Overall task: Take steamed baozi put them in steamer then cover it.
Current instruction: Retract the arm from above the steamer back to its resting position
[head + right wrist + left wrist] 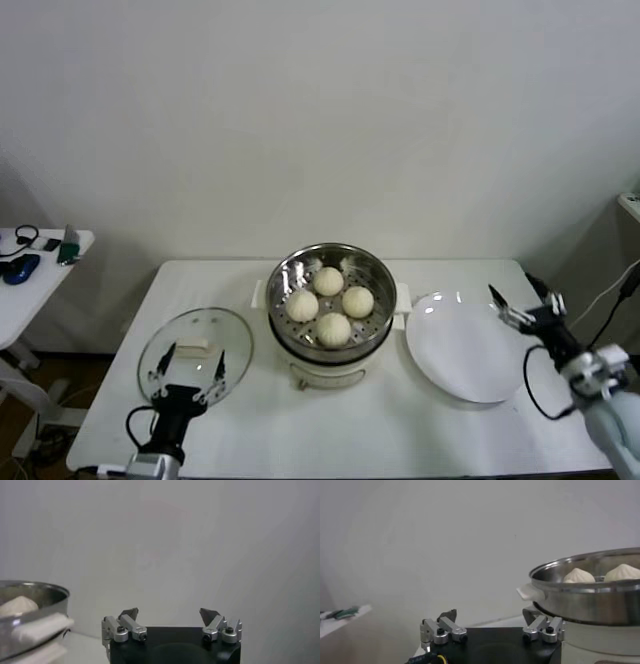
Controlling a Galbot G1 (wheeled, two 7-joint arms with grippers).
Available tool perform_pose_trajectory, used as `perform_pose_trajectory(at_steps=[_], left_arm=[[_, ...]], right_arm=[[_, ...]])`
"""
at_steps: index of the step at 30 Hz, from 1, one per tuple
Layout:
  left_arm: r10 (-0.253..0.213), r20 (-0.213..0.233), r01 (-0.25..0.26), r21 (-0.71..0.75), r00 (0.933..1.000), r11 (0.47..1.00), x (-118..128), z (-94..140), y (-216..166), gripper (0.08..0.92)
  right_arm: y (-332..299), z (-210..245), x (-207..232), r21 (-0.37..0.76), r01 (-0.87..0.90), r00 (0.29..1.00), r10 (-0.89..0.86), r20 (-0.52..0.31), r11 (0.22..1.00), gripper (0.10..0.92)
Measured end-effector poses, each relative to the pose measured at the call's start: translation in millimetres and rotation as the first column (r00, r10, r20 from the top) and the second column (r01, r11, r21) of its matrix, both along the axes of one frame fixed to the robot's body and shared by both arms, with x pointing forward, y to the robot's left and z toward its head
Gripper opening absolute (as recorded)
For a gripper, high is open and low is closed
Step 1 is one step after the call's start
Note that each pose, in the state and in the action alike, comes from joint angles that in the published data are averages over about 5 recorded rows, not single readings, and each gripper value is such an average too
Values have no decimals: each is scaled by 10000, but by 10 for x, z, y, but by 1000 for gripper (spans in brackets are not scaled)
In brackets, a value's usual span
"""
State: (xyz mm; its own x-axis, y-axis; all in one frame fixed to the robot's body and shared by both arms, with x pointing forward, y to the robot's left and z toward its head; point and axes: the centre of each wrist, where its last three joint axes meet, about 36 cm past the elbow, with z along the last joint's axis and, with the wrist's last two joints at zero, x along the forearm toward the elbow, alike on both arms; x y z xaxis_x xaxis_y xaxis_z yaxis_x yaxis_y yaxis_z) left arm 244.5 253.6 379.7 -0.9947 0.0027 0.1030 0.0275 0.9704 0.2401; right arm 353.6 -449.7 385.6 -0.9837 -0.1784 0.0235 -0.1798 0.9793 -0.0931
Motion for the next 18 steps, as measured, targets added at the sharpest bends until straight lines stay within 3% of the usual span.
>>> perform_pose_trajectory(at_steps=[6,10,14,18], left_arm=[[16,334,-51,1042,9994,9945,-23,-28,77,823],[175,715,-346,2464,9973,9685,-1,-46,144,823],[289,1022,-705,4325,9943,8989,26,-131,171,823],[219,1096,-848,6116,9937,7866,54,-333,198,823]], right_arm=[[147,-391,-427,632,716,9963,-744,439,9954,823],[303,-604,-623,968,1056,9927,-1106,477,9897,823],[486,-776,-759,1191,1203,9913,-1258,399,9856,823],[643,-891,-853,1341,1316,9903,-1364,273,9822,823]])
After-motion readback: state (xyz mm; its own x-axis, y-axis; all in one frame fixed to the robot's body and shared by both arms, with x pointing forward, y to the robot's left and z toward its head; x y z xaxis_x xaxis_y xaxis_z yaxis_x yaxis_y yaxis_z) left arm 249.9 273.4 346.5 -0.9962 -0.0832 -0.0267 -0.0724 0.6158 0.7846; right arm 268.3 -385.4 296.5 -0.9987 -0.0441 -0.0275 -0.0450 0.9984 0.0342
